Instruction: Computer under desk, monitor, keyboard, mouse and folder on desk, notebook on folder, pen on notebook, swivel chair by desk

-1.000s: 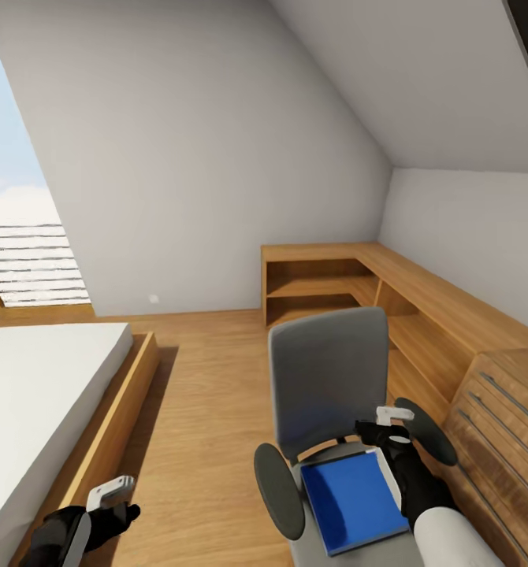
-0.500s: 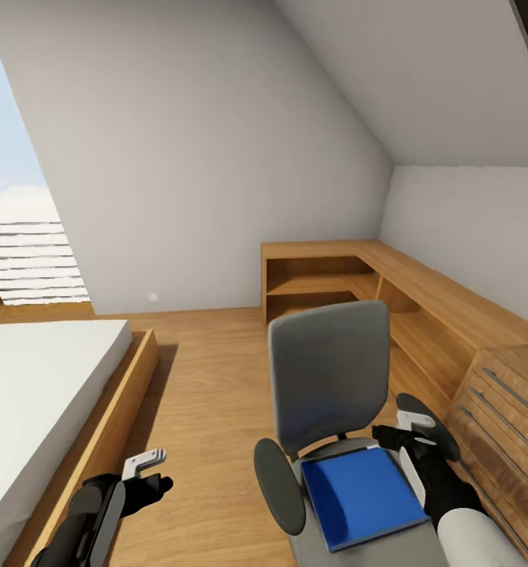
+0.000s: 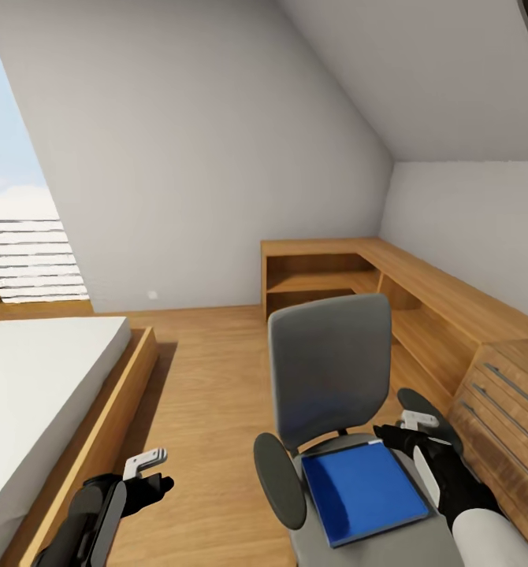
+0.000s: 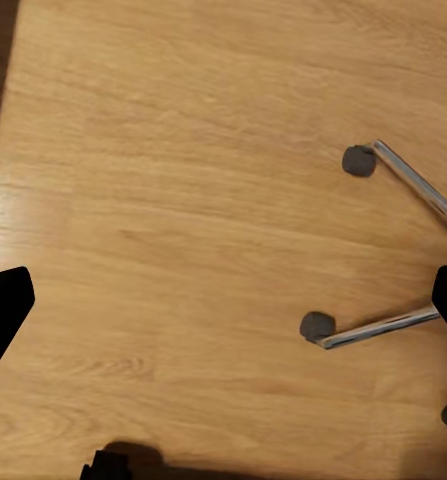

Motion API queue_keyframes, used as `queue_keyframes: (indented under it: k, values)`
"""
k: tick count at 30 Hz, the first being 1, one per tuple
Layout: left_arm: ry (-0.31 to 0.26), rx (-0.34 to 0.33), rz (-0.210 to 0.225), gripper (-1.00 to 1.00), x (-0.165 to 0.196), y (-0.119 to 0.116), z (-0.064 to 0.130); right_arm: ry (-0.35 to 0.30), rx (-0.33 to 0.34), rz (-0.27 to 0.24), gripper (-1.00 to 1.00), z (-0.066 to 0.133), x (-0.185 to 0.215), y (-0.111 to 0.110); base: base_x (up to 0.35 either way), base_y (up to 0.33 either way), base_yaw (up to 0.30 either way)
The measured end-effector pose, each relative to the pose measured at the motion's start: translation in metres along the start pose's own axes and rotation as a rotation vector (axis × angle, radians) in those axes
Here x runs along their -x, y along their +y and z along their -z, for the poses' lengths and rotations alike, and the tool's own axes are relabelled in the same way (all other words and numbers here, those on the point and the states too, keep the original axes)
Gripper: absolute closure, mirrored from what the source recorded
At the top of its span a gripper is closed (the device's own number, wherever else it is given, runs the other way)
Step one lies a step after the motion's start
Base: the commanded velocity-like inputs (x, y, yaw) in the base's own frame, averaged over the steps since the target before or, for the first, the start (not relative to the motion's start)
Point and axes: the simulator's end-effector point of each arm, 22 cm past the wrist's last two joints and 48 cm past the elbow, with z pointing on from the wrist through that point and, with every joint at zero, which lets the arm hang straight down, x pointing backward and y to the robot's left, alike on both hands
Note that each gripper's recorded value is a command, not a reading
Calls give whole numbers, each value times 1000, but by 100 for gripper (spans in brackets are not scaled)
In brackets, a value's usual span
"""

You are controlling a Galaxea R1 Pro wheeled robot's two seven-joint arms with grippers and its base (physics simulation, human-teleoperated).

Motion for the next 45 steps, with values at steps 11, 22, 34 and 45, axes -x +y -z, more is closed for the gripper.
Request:
queue_keyframes:
  k: [11,22,34,45]
  values:
    - [-1,5,1,-100,-9,7,-17,3,5,4,-100,-13,-16,1,-62,-60,0]
    - [-3,5,-1,-100,-18,12,-33,1,9,5,-100,-25,-31,-1,-2,-2,0]
    - [-6,5,-1,-100,-28,16,-52,-6,6,3,-100,-39,-47,-4,0,0,0]
    - [-4,5,-1,-100,-40,21,-70,-13,7,4,-100,-52,-62,-7,0,0,0]
